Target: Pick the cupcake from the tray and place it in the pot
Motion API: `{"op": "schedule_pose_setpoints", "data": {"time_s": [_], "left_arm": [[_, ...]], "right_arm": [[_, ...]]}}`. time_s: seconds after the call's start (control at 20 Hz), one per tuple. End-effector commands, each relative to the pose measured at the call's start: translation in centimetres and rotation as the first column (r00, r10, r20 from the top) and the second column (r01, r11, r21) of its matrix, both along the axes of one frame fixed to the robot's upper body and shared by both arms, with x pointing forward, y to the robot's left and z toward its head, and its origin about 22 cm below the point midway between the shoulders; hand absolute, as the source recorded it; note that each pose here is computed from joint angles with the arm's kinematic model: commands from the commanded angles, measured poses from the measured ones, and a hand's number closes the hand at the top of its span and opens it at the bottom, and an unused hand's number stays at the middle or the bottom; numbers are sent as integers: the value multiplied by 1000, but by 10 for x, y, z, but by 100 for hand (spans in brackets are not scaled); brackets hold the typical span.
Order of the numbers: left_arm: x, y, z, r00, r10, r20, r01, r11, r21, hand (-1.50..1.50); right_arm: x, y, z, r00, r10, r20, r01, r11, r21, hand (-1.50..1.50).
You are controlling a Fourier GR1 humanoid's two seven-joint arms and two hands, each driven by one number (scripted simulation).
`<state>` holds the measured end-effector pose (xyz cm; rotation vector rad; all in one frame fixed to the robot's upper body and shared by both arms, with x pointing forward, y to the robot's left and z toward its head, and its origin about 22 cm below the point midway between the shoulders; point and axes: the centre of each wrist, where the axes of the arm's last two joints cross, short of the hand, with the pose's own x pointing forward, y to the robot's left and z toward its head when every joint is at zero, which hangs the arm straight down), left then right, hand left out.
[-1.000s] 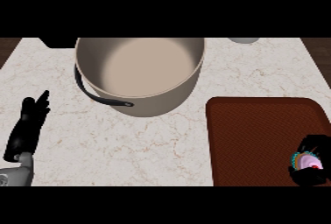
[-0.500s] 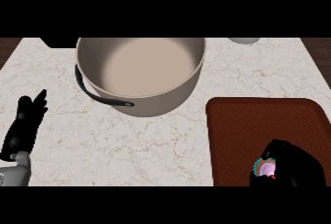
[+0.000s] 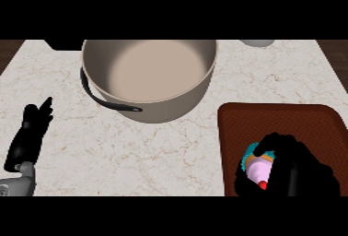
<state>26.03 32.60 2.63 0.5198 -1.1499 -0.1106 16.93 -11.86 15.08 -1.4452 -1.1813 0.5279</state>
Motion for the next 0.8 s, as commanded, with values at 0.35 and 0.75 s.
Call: {"op": "schedule_pose_setpoints", "data": {"time_s": [0.35,0.75], "left_arm": [[5,2,6,1000,-8,17,8,1000,15,0],[14,-14,9,999,-44,6,44,999,-4,0]], "right_arm": [[11,67,85,943,54,327,-35,997,-63,150],[68,84,122,971,107,212,-110,994,4,150]]}}
